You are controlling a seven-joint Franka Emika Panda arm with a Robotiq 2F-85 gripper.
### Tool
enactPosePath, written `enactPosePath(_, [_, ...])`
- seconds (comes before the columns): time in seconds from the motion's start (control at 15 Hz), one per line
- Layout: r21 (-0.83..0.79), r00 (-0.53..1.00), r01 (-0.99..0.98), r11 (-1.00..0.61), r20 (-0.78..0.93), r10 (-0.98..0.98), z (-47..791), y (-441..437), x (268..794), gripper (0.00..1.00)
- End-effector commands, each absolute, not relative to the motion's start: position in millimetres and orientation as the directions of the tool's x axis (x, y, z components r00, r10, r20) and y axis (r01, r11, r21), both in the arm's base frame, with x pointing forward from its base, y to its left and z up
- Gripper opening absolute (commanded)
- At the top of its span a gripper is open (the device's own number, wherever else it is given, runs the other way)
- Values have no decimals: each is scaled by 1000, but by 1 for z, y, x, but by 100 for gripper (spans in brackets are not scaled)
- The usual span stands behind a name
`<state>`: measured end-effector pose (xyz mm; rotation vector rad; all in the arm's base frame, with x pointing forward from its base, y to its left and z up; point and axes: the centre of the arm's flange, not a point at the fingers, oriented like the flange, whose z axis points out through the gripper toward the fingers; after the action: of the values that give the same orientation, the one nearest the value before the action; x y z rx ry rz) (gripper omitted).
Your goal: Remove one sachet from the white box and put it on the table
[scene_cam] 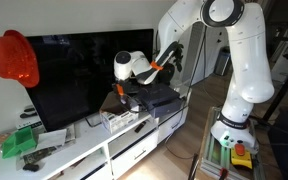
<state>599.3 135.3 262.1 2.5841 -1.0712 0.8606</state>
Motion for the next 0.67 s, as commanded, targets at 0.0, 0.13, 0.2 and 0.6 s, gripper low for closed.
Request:
enactPosePath(0.0, [-2, 671, -654, -757, 461, -581, 277, 107, 577, 3])
enactPosePath(0.13, [11, 691, -655, -756, 413, -593, 273, 94, 573, 3])
enactPosePath(0.2, [10, 706, -642, -766, 399, -586, 272, 89, 572, 3])
enactPosePath(0.6, [13, 697, -648, -762, 414, -585, 255, 92, 582, 14])
